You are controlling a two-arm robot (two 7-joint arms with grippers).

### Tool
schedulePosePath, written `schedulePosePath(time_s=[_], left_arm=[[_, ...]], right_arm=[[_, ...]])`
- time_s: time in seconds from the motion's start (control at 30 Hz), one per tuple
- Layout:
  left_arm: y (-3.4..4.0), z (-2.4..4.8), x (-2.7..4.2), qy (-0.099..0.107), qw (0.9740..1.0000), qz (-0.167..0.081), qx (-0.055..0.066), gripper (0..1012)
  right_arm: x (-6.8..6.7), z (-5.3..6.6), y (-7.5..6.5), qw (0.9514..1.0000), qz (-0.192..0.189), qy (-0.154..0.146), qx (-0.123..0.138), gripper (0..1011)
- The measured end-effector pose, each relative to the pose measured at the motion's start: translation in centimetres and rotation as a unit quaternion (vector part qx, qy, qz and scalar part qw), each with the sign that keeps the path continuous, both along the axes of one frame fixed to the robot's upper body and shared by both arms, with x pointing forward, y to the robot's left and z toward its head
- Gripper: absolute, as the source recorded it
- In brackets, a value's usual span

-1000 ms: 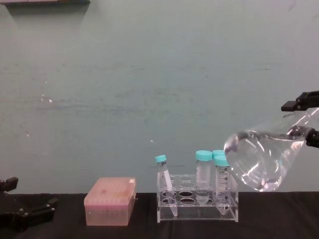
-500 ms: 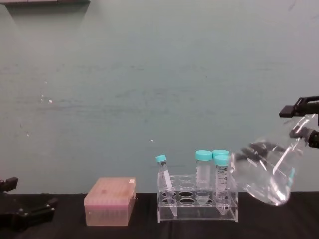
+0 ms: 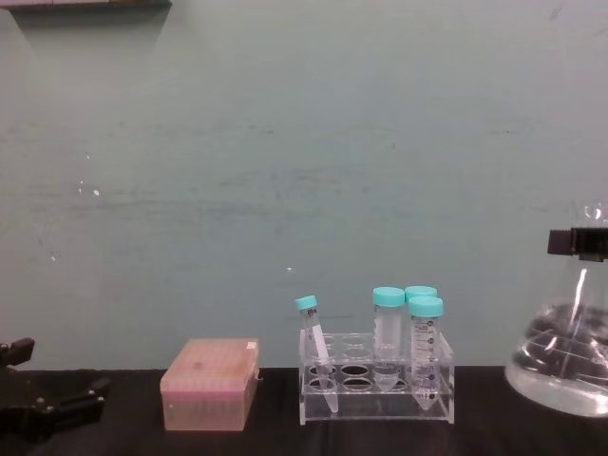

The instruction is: Pick up the beaker with the right gripper, shake it three times, and then put it down.

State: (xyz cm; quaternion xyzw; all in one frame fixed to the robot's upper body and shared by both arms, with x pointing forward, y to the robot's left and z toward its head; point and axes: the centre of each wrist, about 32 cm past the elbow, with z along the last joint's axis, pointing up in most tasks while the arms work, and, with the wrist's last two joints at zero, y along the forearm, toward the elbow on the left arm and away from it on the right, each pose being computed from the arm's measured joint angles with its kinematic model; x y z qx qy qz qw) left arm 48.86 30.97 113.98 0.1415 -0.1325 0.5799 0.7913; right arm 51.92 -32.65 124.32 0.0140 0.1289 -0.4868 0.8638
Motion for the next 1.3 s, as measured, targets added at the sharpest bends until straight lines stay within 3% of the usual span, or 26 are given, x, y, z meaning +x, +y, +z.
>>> schedulePosePath(time_s=[0.13, 0.2, 0.33, 0.43, 0.47, 0.53, 0.57, 0.8, 1.1, 1.27, 1.3], left_arm=[[0.00, 0.00, 0.00, 0.000, 1.0000, 0.000, 0.000, 1000], [0.00, 0.00, 0.00, 0.000, 1.0000, 0.000, 0.000, 1000], [0.00, 0.00, 0.00, 0.000, 1.0000, 0.000, 0.000, 1000], [0.00, 0.00, 0.00, 0.000, 1.0000, 0.000, 0.000, 1000], [0.00, 0.00, 0.00, 0.000, 1.0000, 0.000, 0.000, 1000], [0.00, 0.00, 0.00, 0.000, 1.0000, 0.000, 0.000, 1000], [0.00, 0.00, 0.00, 0.000, 1.0000, 0.000, 0.000, 1000], [0.00, 0.00, 0.00, 0.000, 1.0000, 0.000, 0.000, 1000], [0.00, 0.00, 0.00, 0.000, 1.0000, 0.000, 0.000, 1000], [0.00, 0.00, 0.00, 0.000, 1.0000, 0.000, 0.000, 1000], [0.00, 0.00, 0.00, 0.000, 1.0000, 0.000, 0.000, 1000]], right_arm=[[0.2, -0.1, -0.2, 0.9980, 0.002, -0.024, -0.058, 452], [0.3, -0.4, -0.4, 0.9929, 0.004, -0.050, -0.108, 452], [0.4, -0.7, -0.5, 0.9852, 0.005, -0.080, -0.152, 452], [0.4, -1.1, -0.5, 0.9732, 0.004, -0.117, -0.198, 453], [0.4, -1.3, -0.5, 0.9670, 0.004, -0.133, -0.217, 452], [0.5, -1.5, -0.5, 0.9602, 0.005, -0.149, -0.236, 452], [0.5, -1.7, -0.5, 0.9540, 0.005, -0.162, -0.252, 452], [0.7, -2.2, -0.6, 0.9293, 0.009, -0.203, -0.308, 452], [0.8, -2.3, -0.5, 0.9110, 0.016, -0.218, -0.350, 452], [0.9, -2.3, -0.5, 0.9047, 0.019, -0.220, -0.364, 452], [0.9, -2.4, -0.5, 0.9009, 0.021, -0.222, -0.372, 452]])
